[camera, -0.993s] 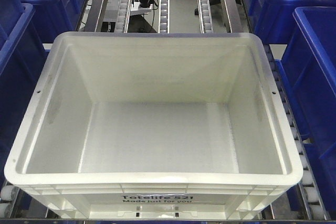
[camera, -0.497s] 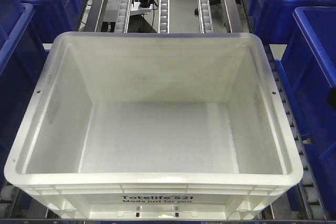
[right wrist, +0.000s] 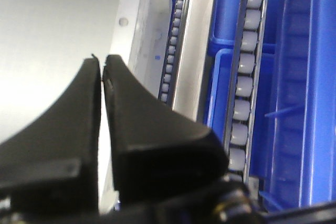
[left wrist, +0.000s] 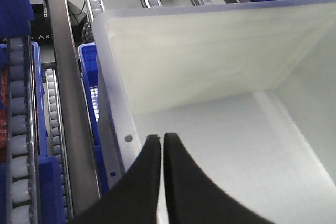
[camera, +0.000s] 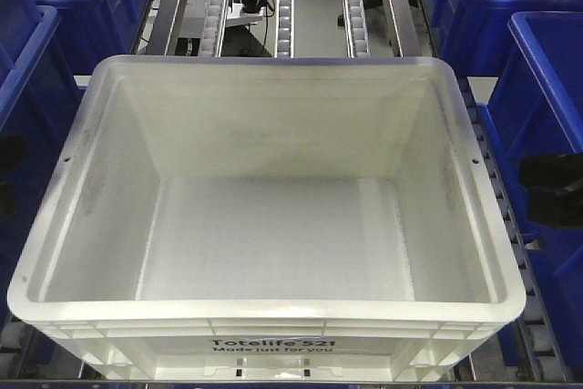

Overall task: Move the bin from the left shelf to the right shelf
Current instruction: 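Lower both grippers onto the white tote's opposite side rims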

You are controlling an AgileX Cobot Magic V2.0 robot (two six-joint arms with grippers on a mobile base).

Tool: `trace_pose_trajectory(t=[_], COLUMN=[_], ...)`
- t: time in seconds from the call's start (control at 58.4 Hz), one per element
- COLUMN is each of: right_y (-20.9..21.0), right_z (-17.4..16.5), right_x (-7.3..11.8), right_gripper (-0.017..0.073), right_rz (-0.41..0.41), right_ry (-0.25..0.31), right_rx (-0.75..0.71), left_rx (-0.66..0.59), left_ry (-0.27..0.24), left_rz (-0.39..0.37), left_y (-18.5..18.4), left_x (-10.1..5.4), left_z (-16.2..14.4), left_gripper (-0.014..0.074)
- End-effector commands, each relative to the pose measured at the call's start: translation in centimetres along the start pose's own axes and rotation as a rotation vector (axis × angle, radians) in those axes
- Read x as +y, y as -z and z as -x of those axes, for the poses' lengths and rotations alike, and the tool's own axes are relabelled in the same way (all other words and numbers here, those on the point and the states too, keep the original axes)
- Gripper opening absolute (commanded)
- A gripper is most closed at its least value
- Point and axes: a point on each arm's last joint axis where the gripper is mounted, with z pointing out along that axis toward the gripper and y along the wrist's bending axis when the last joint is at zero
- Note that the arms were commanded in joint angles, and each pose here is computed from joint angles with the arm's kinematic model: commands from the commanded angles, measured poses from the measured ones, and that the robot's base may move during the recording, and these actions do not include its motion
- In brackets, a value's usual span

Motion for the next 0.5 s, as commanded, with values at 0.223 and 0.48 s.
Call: trace_pose_trajectory(t=[0.223, 0.48], right_y=[0.6, 0.6], right_z=[1.6, 1.6], right_x=[0.2, 0.2], right_gripper=[0.0157, 0.0577], right_rz=[0.008, 0.007], right_ry=[0.007, 0.009], right_rx=[-0.112, -0.114], left_rx=[-0.131, -0.107], left_ry=[0.012, 0.015], left_rz=[-0.014, -0.009], left_y=[0.4, -0.4], left_x=[-0.3, -0.2], left_z=[1.8, 1.8], left_gripper=[0.0071, 0.0289])
